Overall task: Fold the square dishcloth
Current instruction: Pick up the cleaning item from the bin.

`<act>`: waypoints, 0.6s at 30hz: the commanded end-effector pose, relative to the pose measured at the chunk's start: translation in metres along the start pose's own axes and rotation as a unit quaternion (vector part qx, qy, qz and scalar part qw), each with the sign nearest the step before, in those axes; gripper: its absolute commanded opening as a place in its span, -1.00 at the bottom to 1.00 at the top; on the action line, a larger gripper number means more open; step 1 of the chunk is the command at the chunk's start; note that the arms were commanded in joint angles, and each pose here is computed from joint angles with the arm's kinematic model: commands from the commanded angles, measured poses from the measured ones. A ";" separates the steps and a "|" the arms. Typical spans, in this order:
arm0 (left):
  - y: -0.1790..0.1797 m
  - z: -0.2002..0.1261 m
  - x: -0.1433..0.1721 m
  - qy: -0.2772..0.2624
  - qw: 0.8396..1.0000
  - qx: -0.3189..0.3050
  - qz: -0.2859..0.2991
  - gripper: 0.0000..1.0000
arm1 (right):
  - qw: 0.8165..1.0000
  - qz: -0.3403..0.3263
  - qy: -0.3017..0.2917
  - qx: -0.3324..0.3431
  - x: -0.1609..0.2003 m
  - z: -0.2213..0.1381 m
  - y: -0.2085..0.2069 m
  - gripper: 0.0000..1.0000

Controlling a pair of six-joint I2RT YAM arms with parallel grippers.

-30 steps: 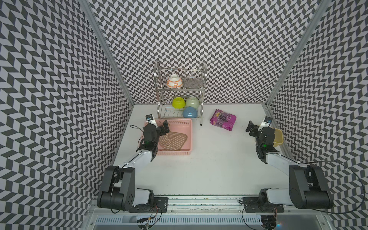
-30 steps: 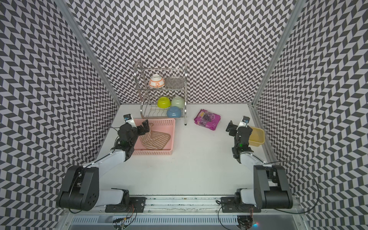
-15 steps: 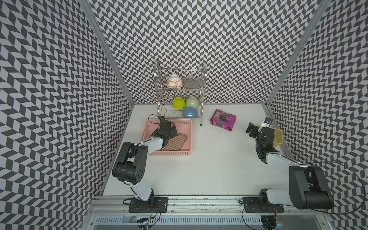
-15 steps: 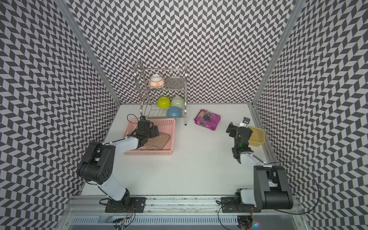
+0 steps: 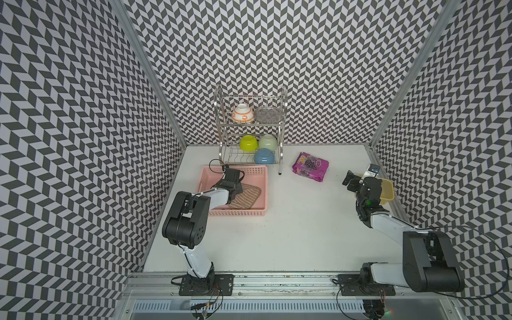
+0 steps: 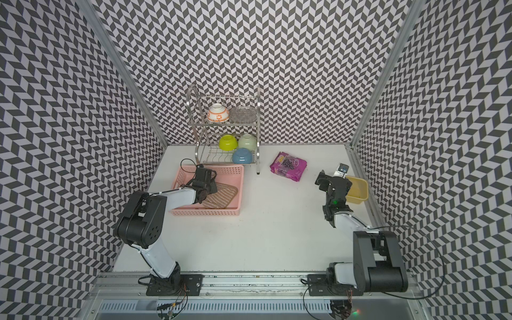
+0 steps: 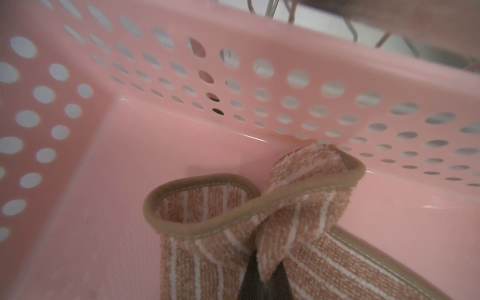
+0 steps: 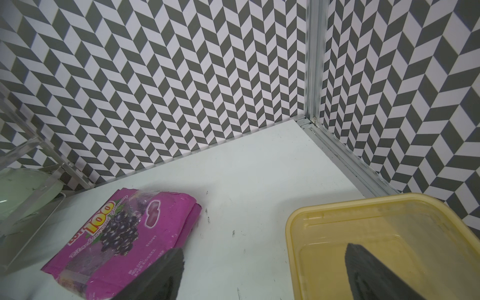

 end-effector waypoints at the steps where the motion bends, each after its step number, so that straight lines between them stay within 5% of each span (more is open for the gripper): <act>1: -0.002 -0.029 -0.040 -0.050 0.999 0.008 -0.005 -1.00 | 0.999 0.014 -0.031 -0.006 -0.019 -0.006 0.005 0.99; 10: -0.049 -0.117 -0.106 -0.148 0.986 0.078 0.028 -1.00 | 0.999 0.027 -0.036 0.016 -0.023 -0.009 -0.002 0.99; 18: -0.156 -0.196 -0.115 -0.198 0.954 0.213 0.073 -1.00 | 0.996 0.046 -0.047 0.056 -0.029 -0.012 -0.014 1.00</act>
Point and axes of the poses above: each gripper's point midway between its finger pads, its own z axis out along the fingers, its own y axis along the line the jaws close on, x = y × z, the point moved 1 cm from there along -z, back along the fingers, and after that the axes turned 10 degrees about z, right-handed, at the moved point
